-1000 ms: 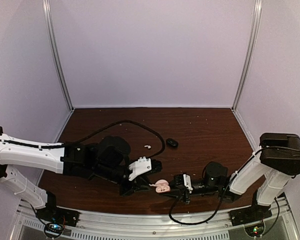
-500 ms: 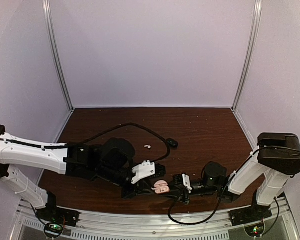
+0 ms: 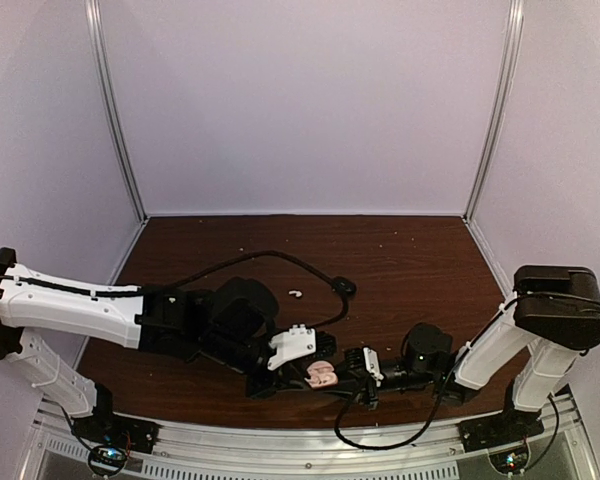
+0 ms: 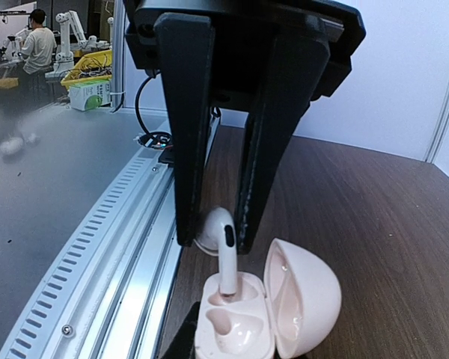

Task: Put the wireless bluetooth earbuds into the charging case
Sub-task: Place the left earbud in the left side groove of the charging case.

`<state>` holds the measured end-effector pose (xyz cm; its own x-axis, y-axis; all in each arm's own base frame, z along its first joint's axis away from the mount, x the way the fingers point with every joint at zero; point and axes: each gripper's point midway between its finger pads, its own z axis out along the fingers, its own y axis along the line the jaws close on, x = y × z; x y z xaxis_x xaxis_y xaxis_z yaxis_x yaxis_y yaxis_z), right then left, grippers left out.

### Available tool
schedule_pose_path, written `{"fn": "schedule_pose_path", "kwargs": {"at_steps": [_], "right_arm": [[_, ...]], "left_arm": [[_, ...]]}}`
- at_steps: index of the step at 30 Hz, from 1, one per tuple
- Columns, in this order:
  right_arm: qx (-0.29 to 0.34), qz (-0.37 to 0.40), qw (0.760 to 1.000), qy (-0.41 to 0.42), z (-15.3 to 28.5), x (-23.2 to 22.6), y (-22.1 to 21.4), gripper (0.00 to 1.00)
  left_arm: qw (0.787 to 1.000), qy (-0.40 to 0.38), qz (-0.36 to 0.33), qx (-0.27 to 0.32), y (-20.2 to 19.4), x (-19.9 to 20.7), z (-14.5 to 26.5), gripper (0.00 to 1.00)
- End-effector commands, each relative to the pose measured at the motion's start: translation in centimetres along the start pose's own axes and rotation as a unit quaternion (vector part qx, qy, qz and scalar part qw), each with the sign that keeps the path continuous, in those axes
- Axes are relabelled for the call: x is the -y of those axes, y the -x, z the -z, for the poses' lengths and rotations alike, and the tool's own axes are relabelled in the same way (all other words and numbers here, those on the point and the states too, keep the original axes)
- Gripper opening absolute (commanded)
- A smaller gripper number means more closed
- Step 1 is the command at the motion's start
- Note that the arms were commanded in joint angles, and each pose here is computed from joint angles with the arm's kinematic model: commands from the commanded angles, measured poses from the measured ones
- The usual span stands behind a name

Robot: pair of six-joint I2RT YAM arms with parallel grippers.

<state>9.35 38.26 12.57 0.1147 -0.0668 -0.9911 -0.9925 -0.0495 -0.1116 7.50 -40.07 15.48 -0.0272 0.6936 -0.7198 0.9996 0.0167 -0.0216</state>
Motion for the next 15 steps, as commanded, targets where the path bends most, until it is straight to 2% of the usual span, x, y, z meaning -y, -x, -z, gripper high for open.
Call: {"fn": "schedule_pose_path", "kwargs": {"at_steps": [1,15], "right_arm": [[0.017,0.002,1.000,0.007,-0.29,-0.20,0.83,0.02],[0.009,-0.001,1.000,0.014,-0.70,-0.36,0.55,0.02]], "left_arm": [[1.000,0.006,-0.009,0.003,0.72,-0.19,0.05,0.00],[1.000,0.004,-0.018,-0.006,1.06,-0.21,-0.41,0.00]]}}
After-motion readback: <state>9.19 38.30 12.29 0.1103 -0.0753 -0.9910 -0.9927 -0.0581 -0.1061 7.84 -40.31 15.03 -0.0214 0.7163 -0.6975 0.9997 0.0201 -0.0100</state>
